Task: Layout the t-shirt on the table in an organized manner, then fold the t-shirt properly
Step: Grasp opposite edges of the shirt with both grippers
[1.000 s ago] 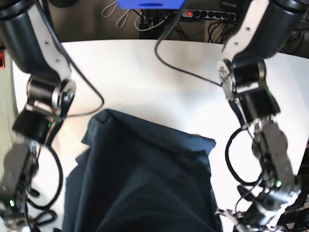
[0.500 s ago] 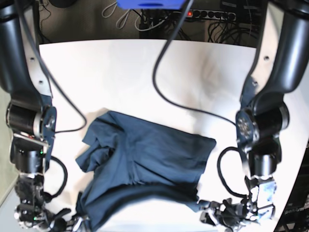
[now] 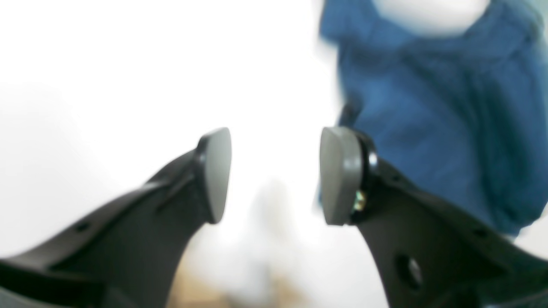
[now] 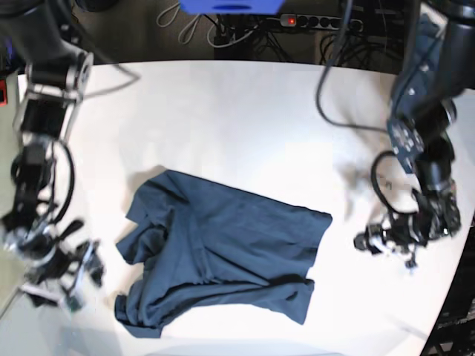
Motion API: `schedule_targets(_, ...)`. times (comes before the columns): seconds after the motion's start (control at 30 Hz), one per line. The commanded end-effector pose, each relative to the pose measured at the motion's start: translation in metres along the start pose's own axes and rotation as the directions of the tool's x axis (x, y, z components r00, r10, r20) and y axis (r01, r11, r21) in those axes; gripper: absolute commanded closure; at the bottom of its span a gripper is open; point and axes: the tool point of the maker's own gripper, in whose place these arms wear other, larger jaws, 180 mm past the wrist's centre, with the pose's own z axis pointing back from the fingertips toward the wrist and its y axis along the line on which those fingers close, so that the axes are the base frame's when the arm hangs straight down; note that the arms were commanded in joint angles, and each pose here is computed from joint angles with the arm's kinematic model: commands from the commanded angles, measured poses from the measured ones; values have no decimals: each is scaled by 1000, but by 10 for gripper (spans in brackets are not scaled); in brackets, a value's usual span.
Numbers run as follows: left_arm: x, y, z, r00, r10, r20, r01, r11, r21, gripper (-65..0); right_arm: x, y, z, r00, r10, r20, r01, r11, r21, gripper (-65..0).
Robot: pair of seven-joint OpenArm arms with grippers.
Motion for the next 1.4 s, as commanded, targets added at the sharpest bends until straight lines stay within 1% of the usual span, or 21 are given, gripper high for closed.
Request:
schedule_targets(0.0, 47, -9, 16, 986, -27, 163, 30, 999, -18, -324, 23, -10, 13, 996, 18, 86, -15, 999, -38, -523)
schedule_targets(0.07, 24, -13, 16, 984, -74, 162, 74, 997, 4, -324, 5, 13, 24, 997, 34, 63, -33, 999, -11, -523)
schedule_targets(0.13, 5, -21, 15, 980, -140, 144, 138, 990, 26, -324, -6, 36, 30, 999, 21, 49, -22, 999, 23, -523)
schedule_targets(0.27, -34, -45, 6, 967, -238, 88, 238, 971, 15, -324, -32, 60, 40, 998, -70, 8, 70, 997, 41, -523)
schedule_targets(0.33, -48, -53, 1, 962, -268, 60, 268, 963, -2, -324, -38, 70, 41, 995, -103, -5, 103, 993, 54, -523)
schedule_targets(0.4, -61, -57, -3, 958, -285, 31, 286, 958, -14, -324, -47, 83, 44, 993, -115, -25, 117, 991, 72, -523)
schedule_targets(0.43, -64, -56, -3, 959, -284, 24, 284, 959, -13, -324, -52, 87, 46, 993, -117, -36, 119, 990, 80, -523)
schedule_targets(0.5, -64, -50, -4, 969, -247, 26, 246, 969, 28, -325, -62, 97, 49, 991, -119, -60, 124, 988, 97, -523)
schedule_targets(0.6, -53, -47, -4, 973, -218, 80, 214, 975, 57, -325, -73, 109, 52, 988, -126, -86, 136, 984, 117, -523)
schedule_targets(0.7, -49, -49, -4, 971, -215, 102, 209, 976, 58, -325, -80, 121, 56, 985, -138, -102, 151, 979, 137, -523)
schedule_targets(0.83, -51, -61, -13, 976, -193, 104, 191, 981, 32, -325, -84, 126, 58, 984, -140, -114, 155, 977, 144, -523)
schedule_targets(0.93, -42, -66, -23, 978, -164, 132, 164, 986, 7, -325, -85, 127, 58, 983, -142, -118, 158, 977, 146, -523)
schedule_targets(1.13, -62, -61, -52, 987, -111, 119, 113, 994, -9, -325, -90, 131, 61, 981, -139, -131, 159, 975, 153, -523)
schedule_targets(1.23, -63, -63, -60, 988, -94, 124, 97, 995, -20, -325, -92, 132, 62, 981, -138, -136, 158, 975, 155, -523)
schedule_targets(1.3, -68, -63, -63, 990, -92, 111, 95, 995, -21, -319, -92, 132, 62, 981, -137, -136, 157, 975, 154, -523)
schedule_targets(1.33, -68, -63, -63, 989, -95, 111, 98, 995, -20, -305, -92, 132, 62, 981, -137, -136, 157, 975, 154, -523)
schedule_targets(1.37, -68, -62, -63, 989, -100, 106, 102, 995, -17, -273, -92, 132, 62, 981, -137, -136, 157, 975, 154, -523)
